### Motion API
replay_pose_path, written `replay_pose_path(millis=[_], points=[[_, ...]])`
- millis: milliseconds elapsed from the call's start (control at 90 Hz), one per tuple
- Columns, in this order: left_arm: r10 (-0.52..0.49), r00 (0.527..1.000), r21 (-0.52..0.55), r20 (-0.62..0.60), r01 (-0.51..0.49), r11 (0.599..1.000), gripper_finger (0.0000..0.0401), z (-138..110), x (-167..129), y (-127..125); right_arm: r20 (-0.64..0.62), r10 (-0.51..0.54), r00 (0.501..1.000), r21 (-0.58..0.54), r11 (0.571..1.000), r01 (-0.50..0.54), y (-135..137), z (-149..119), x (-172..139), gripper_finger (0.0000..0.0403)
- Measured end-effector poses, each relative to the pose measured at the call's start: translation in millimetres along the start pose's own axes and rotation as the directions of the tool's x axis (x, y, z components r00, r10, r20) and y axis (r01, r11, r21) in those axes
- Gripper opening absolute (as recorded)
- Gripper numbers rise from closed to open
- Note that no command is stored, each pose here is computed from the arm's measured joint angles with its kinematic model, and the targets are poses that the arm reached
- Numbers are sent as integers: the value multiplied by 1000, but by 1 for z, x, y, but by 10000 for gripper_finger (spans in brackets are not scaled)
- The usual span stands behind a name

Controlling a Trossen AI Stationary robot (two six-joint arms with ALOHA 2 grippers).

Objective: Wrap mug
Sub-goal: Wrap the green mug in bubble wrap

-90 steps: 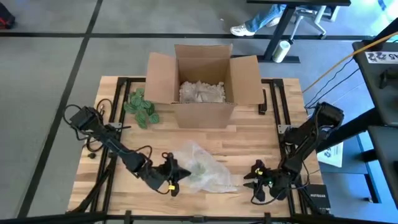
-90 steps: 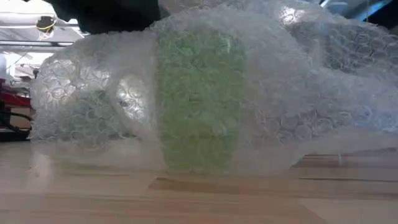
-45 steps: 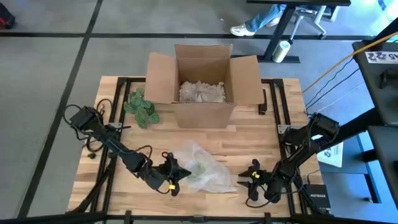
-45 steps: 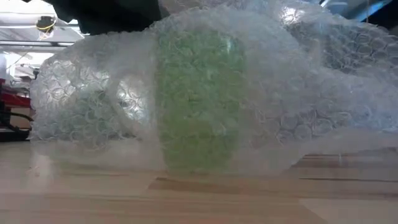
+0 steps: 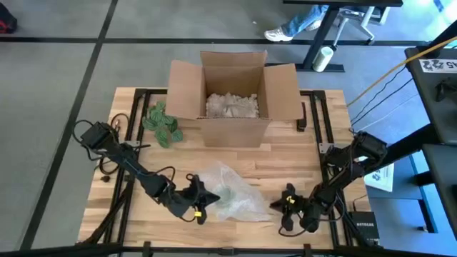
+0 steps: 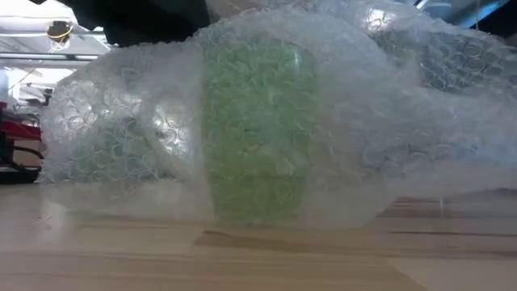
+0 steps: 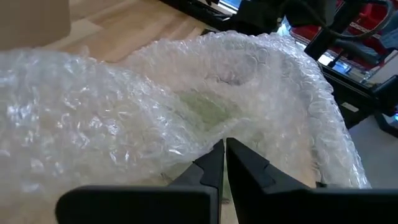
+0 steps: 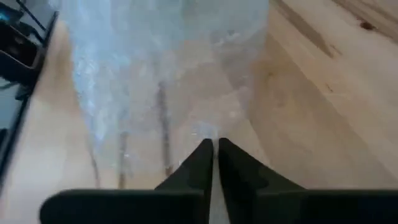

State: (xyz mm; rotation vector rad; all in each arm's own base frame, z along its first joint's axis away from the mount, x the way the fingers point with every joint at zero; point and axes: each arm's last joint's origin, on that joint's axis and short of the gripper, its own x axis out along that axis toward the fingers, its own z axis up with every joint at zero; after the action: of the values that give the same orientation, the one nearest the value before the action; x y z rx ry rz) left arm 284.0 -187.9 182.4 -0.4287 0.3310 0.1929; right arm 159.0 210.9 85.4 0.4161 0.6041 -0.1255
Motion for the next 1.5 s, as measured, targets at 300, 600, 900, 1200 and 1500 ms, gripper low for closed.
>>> replay_pose_path(millis=[300,600,900,1200,1500], points=[[0,1000,0,0,0,1000,0,0,0,0,182,0,983,-89,996,16,36,22,-1,1],[0,1000,-7,0,0,1000,0,0,0,0,355,-89,931,-158,975,153,51,46,3,0],[-8,1000,10,-8,8,1000,0,0,0,0,313,-72,947,-278,946,164,64,105,32,0],[-17,1000,22,-16,18,1000,0,-1,0,-1,189,113,975,-364,931,-38,71,158,52,0],[-18,1000,33,-16,18,999,0,-1,0,-1,94,185,978,-308,940,-148,55,173,65,0]])
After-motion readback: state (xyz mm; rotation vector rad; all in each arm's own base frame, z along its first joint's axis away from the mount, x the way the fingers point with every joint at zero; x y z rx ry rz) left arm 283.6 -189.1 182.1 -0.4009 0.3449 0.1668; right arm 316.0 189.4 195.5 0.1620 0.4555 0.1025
